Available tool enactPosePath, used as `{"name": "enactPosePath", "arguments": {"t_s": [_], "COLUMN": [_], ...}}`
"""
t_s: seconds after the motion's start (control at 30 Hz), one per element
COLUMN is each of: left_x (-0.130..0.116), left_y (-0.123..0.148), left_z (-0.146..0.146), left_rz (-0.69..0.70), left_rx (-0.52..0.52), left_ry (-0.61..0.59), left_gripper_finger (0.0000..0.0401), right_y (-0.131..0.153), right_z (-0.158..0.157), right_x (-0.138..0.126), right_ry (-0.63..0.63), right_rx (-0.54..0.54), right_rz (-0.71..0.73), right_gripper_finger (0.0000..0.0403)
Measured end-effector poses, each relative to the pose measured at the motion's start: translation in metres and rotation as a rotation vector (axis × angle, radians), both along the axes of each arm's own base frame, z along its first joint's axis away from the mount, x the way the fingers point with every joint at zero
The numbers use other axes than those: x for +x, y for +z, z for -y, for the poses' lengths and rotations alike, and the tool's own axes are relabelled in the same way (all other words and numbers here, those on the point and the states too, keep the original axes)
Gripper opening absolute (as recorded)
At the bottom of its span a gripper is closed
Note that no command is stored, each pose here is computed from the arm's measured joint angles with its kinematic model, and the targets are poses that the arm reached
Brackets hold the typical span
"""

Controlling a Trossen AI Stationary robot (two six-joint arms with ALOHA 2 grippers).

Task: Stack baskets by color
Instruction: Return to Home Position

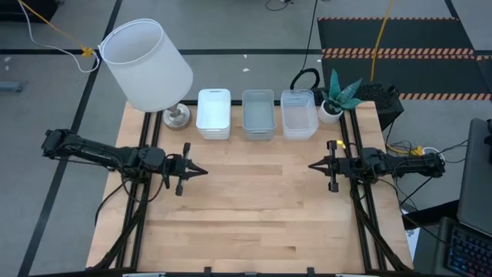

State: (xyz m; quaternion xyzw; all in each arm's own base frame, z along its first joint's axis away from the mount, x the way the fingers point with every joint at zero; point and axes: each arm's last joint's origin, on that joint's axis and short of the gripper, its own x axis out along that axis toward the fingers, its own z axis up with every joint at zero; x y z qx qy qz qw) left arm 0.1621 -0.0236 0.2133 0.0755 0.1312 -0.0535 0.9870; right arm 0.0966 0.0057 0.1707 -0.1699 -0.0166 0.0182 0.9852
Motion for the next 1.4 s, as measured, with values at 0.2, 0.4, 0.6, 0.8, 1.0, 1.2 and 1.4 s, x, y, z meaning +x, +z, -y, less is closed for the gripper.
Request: {"name": "enactPosePath", "arguments": {"t_s": [0.2,0.4,0.6,0.8,1.0,1.2,1.4], "left_x": [-0.016,-0.033,-0.042,-0.047,-0.051,-0.054,-0.057], "left_y": [-0.024,-0.046,-0.054,-0.047,-0.042,-0.04,-0.039], "left_z": [-0.003,-0.005,-0.007,-0.007,-0.007,-0.01,-0.015], "left_rz": [0.064,0.148,0.172,0.243,0.301,0.328,0.34], "left_rx": [0.0,-0.014,-0.022,0.002,0.014,0.025,0.042], "left_ry": [-0.003,-0.002,-0.003,-0.03,-0.033,-0.011,0.03], "left_gripper_finger": [0.0008,0.0007,0.0007,0.0007,0.0007,0.0007,0.0007], "right_y": [0.0,0.0,0.0,0.0,0.0,0.0,0.0], "right_z": [0.0,0.0,0.0,0.0,0.0,0.0,0.0], "right_x": [0.0,0.0,0.0,0.0,0.0,0.0,0.0], "right_ry": [0.001,0.001,0.001,0.001,0.001,0.001,0.001], "right_rx": [0.024,0.017,0.016,0.016,0.016,0.016,0.016], "right_rz": [-0.001,0.0,0.001,0.001,0.001,0.001,0.001], "right_gripper_finger": [0.0,0.0,0.0,0.0,0.0,0.0,0.0]}}
